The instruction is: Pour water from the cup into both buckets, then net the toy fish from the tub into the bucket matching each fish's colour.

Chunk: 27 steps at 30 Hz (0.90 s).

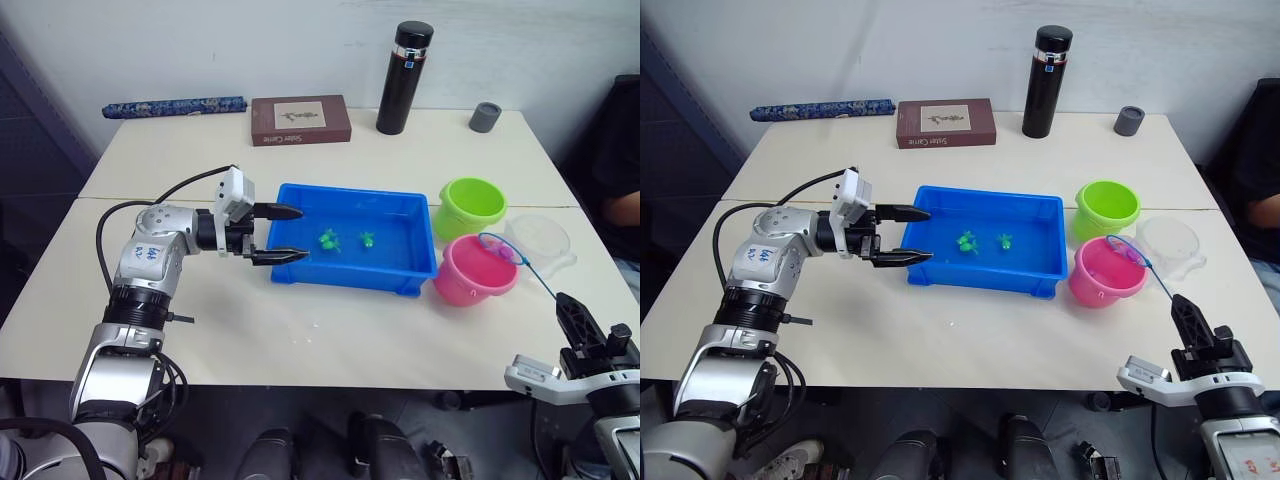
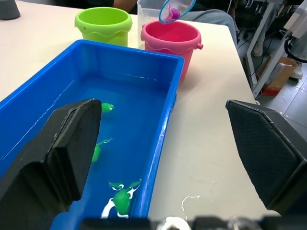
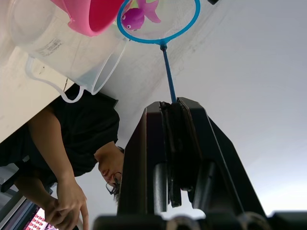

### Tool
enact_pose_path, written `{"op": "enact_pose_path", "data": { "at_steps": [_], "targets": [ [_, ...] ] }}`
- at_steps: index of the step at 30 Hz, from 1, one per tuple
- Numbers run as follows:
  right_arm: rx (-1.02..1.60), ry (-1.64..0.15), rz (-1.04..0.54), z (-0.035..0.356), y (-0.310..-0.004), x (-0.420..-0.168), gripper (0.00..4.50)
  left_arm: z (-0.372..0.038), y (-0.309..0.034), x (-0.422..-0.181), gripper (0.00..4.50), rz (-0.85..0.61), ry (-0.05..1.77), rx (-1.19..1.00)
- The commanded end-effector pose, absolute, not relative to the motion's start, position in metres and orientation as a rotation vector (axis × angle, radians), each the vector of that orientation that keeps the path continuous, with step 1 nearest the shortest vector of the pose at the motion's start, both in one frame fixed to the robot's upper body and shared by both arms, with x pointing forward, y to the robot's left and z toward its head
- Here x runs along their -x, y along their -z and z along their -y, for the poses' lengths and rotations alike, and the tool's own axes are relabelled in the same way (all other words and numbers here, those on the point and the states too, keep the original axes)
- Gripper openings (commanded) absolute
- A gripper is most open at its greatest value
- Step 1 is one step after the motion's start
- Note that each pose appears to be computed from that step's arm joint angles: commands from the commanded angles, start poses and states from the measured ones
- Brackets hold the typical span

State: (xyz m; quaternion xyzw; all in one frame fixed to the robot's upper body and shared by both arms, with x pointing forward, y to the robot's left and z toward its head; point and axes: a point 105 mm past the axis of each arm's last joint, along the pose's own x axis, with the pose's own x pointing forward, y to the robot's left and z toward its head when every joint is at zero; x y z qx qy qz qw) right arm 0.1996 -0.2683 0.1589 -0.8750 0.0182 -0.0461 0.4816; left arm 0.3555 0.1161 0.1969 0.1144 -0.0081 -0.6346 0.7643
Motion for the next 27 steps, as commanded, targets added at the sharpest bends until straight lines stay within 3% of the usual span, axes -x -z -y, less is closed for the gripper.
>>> {"op": "enact_pose_path", "data": {
  "at_steps": [1,14,27],
  "targets": [
    [2.163,0.160,-0.010,0.268,-0.168,-0.198,0.00,-0.120,-0.207,-0.353,4.48,0.060,1.369,-0.275],
    [2.283,0.137,0.021,0.260,-0.164,-0.196,0.00,-0.122,-0.207,-0.353,4.48,0.059,1.358,-0.277],
    [2.290,0.280,0.077,0.255,-0.155,-0.193,0.00,-0.119,-0.221,-0.362,4.48,0.086,1.346,-0.290]
  ]
}}
